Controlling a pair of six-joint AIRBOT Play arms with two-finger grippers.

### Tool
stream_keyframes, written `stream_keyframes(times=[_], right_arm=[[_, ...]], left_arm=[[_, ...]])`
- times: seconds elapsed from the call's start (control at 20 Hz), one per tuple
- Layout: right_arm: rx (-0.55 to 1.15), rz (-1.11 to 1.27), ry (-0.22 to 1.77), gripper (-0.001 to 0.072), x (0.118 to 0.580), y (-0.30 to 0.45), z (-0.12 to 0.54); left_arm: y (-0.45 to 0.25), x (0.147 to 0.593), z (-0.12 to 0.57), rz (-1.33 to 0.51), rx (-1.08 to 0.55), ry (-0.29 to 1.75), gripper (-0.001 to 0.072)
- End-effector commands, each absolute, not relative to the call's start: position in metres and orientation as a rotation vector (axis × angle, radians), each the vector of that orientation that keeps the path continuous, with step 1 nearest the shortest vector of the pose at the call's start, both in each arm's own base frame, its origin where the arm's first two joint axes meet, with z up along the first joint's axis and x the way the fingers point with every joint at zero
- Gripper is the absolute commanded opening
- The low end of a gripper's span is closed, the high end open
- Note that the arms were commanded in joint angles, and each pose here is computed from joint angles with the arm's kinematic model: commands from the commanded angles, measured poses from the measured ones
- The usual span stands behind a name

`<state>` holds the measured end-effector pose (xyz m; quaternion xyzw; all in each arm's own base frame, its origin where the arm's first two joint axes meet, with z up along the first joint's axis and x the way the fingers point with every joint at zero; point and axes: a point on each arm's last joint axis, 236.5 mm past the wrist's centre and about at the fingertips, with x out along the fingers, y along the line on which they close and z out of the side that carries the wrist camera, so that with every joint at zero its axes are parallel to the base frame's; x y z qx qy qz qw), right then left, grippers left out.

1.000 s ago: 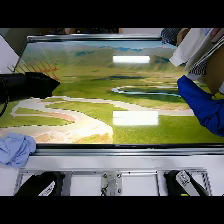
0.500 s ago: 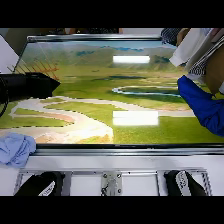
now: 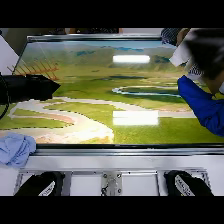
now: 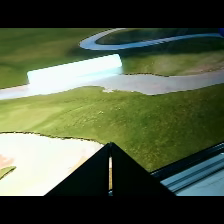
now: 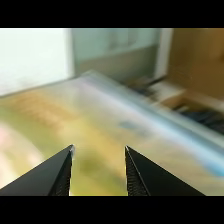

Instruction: Fold the clothes and pants, and hang the long-sleeved shirts on hangers.

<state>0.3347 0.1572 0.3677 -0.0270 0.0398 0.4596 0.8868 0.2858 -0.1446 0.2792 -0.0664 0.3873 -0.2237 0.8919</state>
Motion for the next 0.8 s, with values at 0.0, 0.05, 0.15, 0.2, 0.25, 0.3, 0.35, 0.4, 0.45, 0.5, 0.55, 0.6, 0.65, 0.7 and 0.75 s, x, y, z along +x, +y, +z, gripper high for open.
stream_keyframes(times=[0.0, 0.05, 0.15, 0.2, 0.25, 0.3, 0.35, 0.4, 0.45, 0.5, 0.55, 0.6, 0.65, 0.7, 0.75], right_arm=[[0.046, 1.227, 0.390, 0.0350, 0.304, 0.254, 0.281], [0.073, 1.274, 0.448, 0.0350, 0.297, 0.276, 0.261], [0.091, 1.354, 0.545, 0.0350, 0.282, 0.309, 0.226], [0.101, 1.378, 0.584, 0.0350, 0.277, 0.322, 0.213], [0.105, 1.401, 0.616, 0.0349, 0.272, 0.333, 0.203], [0.113, 1.407, 0.635, 0.0349, 0.271, 0.341, 0.196], [0.121, 1.406, 0.644, 0.0349, 0.272, 0.348, 0.192], [0.123, 1.405, 0.649, 0.0347, 0.273, 0.351, 0.189], [0.123, 1.409, 0.655, 0.0316, 0.272, 0.353, 0.187], [0.122, 1.415, 0.658, 0.0150, 0.270, 0.353, 0.187], [0.119, 1.421, 0.659, 0.0011, 0.268, 0.352, 0.187], [0.119, 1.425, 0.660, 0.0007, 0.267, 0.352, 0.187], [0.117, 1.431, 0.665, 0.0007, 0.265, 0.352, 0.187], [0.115, 1.437, 0.669, 0.0008, 0.264, 0.352, 0.186], [0.115, 1.438, 0.670, 0.0008, 0.263, 0.352, 0.187]], left_arm=[[-0.145, 0.285, 0.279, -0.466, -0.135, 0.807, 0.0011], [-0.147, 0.284, 0.278, -0.470, -0.129, 0.809, 0.0011], [-0.157, 0.281, 0.276, -0.500, -0.115, 0.809, 0.0011], [-0.164, 0.280, 0.272, -0.520, -0.113, 0.804, 0.0011], [-0.173, 0.279, 0.266, -0.541, -0.114, 0.792, 0.0010], [-0.181, 0.280, 0.257, -0.558, -0.118, 0.778, 0.0010], [-0.186, 0.281, 0.249, -0.567, -0.126, 0.766, 0.0011], [-0.190, 0.280, 0.240, -0.574, -0.130, 0.762, 0.0011], [-0.193, 0.279, 0.232, -0.580, -0.133, 0.761, 0.0011], [-0.195, 0.278, 0.226, -0.584, -0.135, 0.761, 0.0011], [-0.195, 0.275, 0.221, -0.587, -0.138, 0.760, 0.0011], [-0.194, 0.273, 0.216, -0.585, -0.140, 0.763, 0.0011], [-0.193, 0.271, 0.213, -0.583, -0.140, 0.767, 0.0011], [-0.192, 0.269, 0.210, -0.582, -0.140, 0.770, 0.0011], [-0.191, 0.268, 0.209, -0.582, -0.142, 0.765, 0.0011]])
